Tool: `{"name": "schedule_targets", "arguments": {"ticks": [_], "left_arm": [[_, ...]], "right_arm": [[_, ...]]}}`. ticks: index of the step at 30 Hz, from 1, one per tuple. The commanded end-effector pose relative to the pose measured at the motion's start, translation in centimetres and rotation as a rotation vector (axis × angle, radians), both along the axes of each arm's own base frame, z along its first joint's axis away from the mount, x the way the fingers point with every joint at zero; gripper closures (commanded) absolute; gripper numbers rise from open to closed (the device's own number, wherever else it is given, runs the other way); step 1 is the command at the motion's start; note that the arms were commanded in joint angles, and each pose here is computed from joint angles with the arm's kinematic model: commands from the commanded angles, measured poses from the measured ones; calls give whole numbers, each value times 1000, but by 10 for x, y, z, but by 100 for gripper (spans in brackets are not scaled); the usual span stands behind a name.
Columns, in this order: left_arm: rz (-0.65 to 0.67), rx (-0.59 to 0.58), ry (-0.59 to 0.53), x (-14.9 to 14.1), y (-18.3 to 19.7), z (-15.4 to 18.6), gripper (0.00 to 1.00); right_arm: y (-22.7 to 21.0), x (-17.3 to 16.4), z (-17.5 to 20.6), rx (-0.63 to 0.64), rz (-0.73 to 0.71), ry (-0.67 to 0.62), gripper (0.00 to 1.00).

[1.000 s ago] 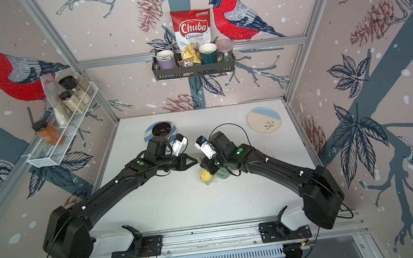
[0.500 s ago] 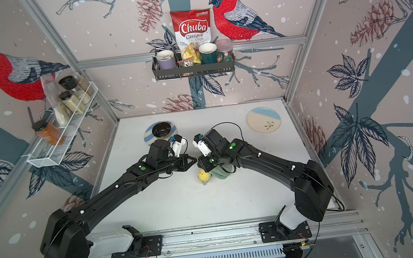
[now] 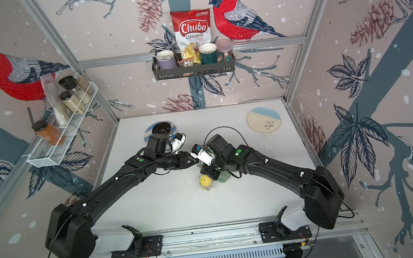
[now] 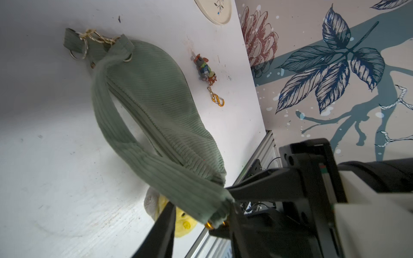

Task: Remove the decoration from the bag
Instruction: Remove the decoration item from the bag.

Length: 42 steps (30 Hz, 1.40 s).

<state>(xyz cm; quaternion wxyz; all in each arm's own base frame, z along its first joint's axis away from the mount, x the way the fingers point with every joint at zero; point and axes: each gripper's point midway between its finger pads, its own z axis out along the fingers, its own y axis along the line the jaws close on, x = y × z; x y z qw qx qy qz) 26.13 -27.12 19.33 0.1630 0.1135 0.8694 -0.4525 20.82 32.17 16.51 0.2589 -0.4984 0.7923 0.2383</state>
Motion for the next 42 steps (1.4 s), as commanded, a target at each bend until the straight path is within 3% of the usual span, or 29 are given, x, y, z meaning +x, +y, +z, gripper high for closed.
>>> {"name": "schedule_targets", "arguments": {"ticks": [1, 9, 13, 21, 25, 29, 32, 36, 42], "left_arm": [[-6, -82, 71, -8, 1, 8, 57], [8, -189, 115, -13, -7, 10, 60], [2, -227, 125, -12, -18, 10, 70], [5, -229, 151, -13, -23, 1, 98], [30, -223, 141, -7, -16, 2, 100], [48, -230, 134, -4, -18, 2, 100], [91, -241, 136, -1, -16, -1, 100], [156, -259, 129, 6, -13, -5, 100], [183, -283, 121, 8, -18, -5, 100]], "right_arm": [[0, 1, 5, 5, 36, -58, 100], [0, 3, 10, 37, 30, -110, 100], [3, 4, 12, 47, 35, -117, 100], [4, 2, 13, 49, 46, -126, 100], [3, 3, 11, 47, 44, -136, 100], [5, 11, 16, 75, -29, -115, 60], [1, 14, 19, 122, -100, -87, 44], [-5, 12, 22, 221, -179, -19, 42], [-2, 23, 19, 298, -315, 31, 55]]}}
